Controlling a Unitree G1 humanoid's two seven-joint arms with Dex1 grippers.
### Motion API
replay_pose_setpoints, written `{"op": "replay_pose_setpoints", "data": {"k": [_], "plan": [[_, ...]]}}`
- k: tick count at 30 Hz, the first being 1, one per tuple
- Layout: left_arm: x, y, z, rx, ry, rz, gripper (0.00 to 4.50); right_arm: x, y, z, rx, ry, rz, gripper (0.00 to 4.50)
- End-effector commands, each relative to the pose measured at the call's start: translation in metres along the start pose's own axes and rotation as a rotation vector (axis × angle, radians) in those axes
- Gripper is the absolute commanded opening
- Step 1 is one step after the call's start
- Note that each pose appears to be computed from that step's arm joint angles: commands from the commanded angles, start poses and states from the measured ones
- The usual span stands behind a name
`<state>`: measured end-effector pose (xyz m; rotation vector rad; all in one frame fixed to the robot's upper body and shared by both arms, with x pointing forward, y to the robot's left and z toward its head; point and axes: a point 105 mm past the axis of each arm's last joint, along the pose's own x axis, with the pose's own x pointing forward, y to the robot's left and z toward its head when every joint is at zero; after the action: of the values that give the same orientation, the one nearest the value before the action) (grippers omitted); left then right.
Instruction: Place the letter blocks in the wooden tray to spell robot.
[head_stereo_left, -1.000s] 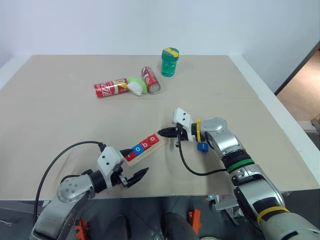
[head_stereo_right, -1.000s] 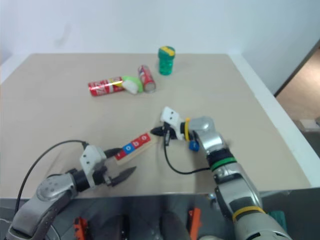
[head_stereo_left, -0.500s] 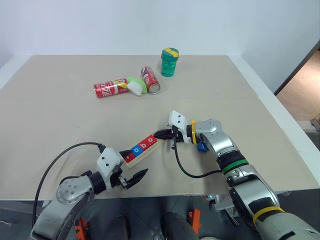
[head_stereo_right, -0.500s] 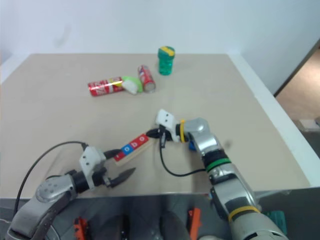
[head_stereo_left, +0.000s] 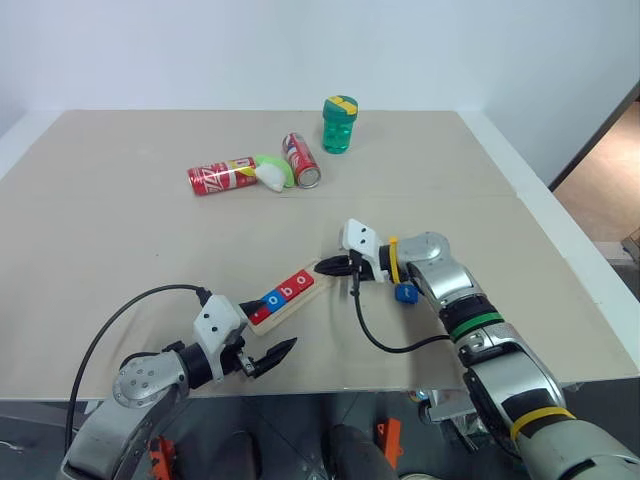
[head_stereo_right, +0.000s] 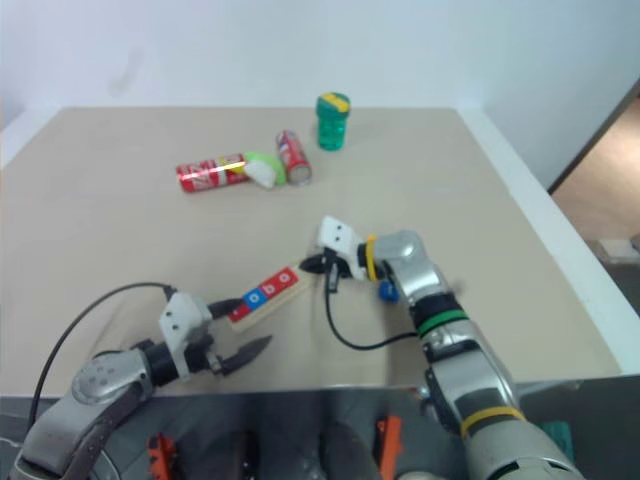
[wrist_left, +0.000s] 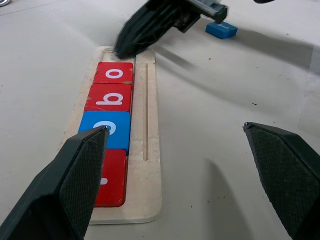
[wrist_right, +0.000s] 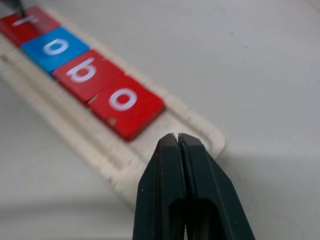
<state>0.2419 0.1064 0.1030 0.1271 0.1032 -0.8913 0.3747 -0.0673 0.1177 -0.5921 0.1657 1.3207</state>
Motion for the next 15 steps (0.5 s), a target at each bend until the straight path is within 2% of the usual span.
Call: {"op": "replay_pose_setpoints", "data": {"k": [1, 9, 15], "plan": [[-0.001, -0.002, 0.013, 0.040, -0.037, -0.018, 4.50, -0.004, 0.009, 0.003, -0.027, 0.011, 0.045, 0.03], [0.002, -0.001, 0.013, 0.049, -0.033, -0.030, 4.50, -0.007, 0.023, 0.004, -0.031, 0.030, 0.091, 0.03], [0.002, -0.002, 0.012, 0.050, -0.033, -0.031, 4.50, -0.007, 0.005, 0.023, -0.030, -0.026, 0.012, 0.03]]}}
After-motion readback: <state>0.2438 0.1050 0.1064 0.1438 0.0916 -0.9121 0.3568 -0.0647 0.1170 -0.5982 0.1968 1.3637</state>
